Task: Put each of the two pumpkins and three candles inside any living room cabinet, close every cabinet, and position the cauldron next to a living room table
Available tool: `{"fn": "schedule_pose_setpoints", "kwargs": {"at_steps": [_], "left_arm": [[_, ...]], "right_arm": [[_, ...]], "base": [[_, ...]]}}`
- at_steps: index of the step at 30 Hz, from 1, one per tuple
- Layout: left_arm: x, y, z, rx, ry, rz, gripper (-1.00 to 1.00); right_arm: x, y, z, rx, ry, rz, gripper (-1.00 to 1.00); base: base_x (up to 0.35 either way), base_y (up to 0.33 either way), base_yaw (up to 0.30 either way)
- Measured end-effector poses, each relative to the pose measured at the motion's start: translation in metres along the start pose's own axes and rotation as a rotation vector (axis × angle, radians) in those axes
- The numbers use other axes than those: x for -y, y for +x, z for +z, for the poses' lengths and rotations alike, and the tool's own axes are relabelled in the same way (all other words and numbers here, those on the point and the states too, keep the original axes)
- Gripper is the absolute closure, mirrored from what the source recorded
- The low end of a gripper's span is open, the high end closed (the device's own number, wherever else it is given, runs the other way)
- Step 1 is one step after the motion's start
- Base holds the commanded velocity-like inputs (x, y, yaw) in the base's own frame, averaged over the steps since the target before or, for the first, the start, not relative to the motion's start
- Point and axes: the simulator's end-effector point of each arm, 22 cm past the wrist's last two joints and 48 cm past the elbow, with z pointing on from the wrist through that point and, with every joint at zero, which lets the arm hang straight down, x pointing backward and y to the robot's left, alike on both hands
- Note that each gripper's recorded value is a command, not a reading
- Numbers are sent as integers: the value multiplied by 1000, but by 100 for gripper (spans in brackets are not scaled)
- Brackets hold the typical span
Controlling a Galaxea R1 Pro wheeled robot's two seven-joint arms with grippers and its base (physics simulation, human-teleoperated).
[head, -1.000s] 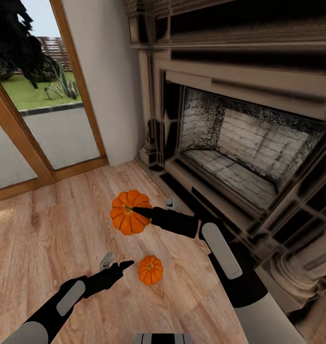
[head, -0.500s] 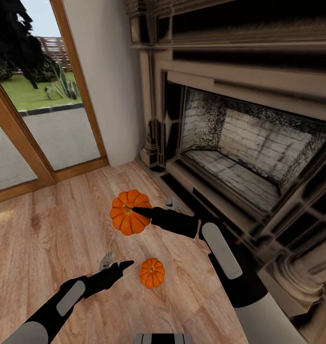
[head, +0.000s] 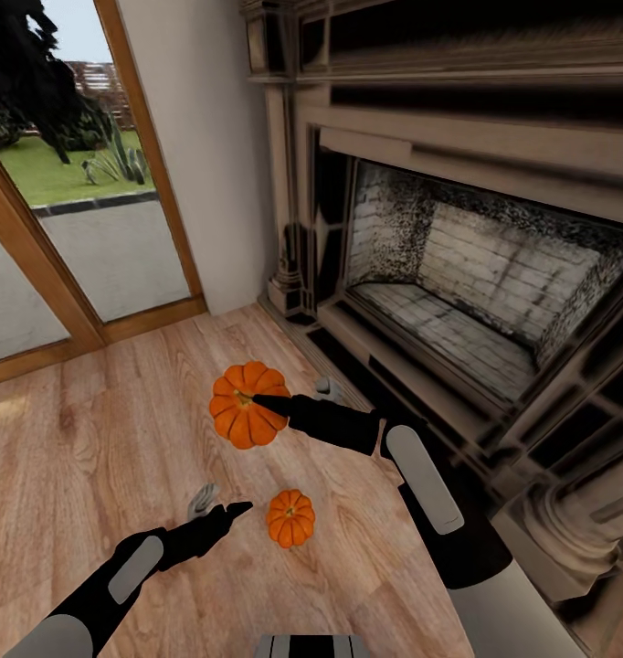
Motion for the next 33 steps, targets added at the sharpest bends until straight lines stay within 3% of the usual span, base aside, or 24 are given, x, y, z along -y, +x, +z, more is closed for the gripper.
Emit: {"fn": "schedule_pose_setpoints", "kwargs": {"at_steps": [3,8,12,18,33], "left_arm": [[2,2,1,-3,1,1,-100],[-1,10,9,-15,-3,-4,-100],[-2,0,6,17,-7,5,-100],[-7,-10,0,44,8,-15,-100],[-13,-6,2,38,-12,-17,-100]], "right_arm": [[-13,-7,-3,18,-23,-22,100],[-11,-4,-1,14,-30,-26,100],[-21,-5,-3,16,-68,-26,100],[-20,-6,-3,17,-71,-22,100],[-21,-5,-3,15,-75,-24,100]], "base": [[0,0,0],[0,0,0],[0,0,0],[0,0,0],[0,0,0]]}}
